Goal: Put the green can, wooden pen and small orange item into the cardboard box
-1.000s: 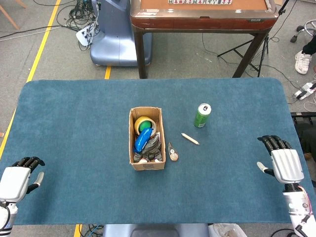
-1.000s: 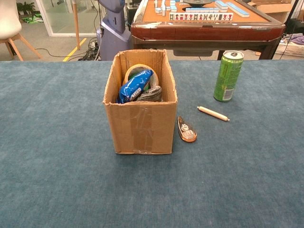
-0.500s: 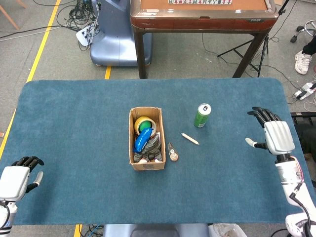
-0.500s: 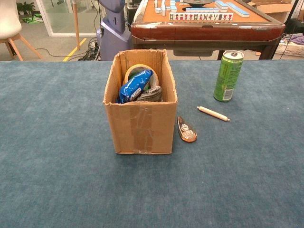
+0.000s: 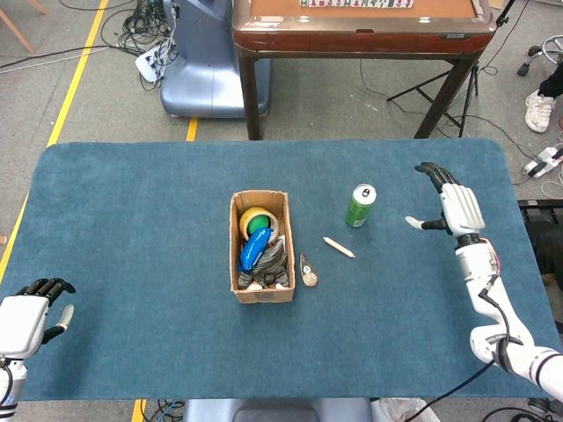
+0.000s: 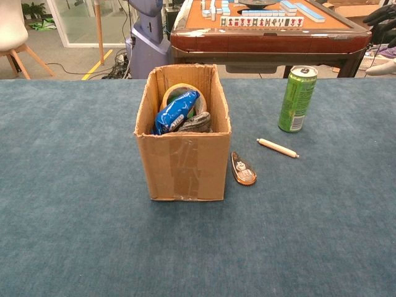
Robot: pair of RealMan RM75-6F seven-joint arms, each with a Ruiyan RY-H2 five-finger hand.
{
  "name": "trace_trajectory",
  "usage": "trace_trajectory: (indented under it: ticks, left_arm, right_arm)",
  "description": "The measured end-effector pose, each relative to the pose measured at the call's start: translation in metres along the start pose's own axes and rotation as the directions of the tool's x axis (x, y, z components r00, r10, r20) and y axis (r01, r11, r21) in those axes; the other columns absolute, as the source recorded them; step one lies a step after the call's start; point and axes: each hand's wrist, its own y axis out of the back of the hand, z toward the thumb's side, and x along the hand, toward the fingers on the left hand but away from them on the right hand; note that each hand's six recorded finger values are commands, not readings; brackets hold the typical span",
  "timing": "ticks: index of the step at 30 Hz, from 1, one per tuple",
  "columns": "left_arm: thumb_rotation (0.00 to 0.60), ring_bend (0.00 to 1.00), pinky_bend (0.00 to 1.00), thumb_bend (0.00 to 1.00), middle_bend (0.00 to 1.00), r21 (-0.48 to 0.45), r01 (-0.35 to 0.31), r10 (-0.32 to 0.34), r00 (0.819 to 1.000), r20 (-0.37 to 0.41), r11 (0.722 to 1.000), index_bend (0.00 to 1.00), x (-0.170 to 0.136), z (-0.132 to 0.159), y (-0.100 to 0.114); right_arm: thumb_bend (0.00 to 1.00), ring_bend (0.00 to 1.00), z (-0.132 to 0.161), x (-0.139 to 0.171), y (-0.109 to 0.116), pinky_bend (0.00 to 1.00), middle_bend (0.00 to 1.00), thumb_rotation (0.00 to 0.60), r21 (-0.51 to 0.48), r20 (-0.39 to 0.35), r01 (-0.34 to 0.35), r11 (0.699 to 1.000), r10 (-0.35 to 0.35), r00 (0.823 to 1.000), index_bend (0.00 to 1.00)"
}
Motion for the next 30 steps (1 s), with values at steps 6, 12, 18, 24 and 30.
trace_trajectory:
  ticks: [6,12,18,24,30]
  left_arm:
    - [0.6,0.35,0.51,0.37,0.41,-0.003,-0.016,0.015,1.0,-0.005,1.0,0.42,-0.002,-0.001,0.005]
    - [0.6,0.35,0.51,0.37,0.41,-0.004,-0.018,0.018,1.0,-0.004,1.0,0.42,-0.003,-0.001,0.006]
    - [0.6,0.35,0.51,0.37,0.41,-0.008,-0.025,0.025,1.0,-0.006,1.0,0.42,-0.003,-0.002,0.009]
    - [0.6,0.35,0.51,0.37,0.41,-0.013,-0.032,0.032,0.999,-0.002,0.999,0.42,-0.005,-0.001,0.012]
    - [0.6,0.35,0.51,0.37,0.41,-0.018,-0.032,0.032,0.999,-0.002,0.999,0.42,-0.005,-0.002,0.013]
  right_arm:
    - [0.03,0.1,0.001,-0.022,-0.022,0.25,0.1,0.6,-0.019,0.005,-0.027,0.999,0.027,1.0,0.17]
    - [0.03,0.1,0.005,-0.039,-0.05,0.25,0.1,0.6,-0.054,0.009,-0.067,0.996,0.067,0.998,0.17]
    - [0.03,0.1,0.019,-0.047,-0.076,0.25,0.1,0.6,-0.083,-0.026,-0.115,0.99,0.114,0.993,0.17]
    - [0.03,0.1,0.03,-0.051,-0.089,0.25,0.1,0.6,-0.071,-0.058,-0.128,0.989,0.123,0.991,0.17]
    - [0.03,0.1,0.034,-0.055,-0.101,0.25,0.13,0.6,-0.046,-0.067,-0.115,0.992,0.112,0.991,0.17]
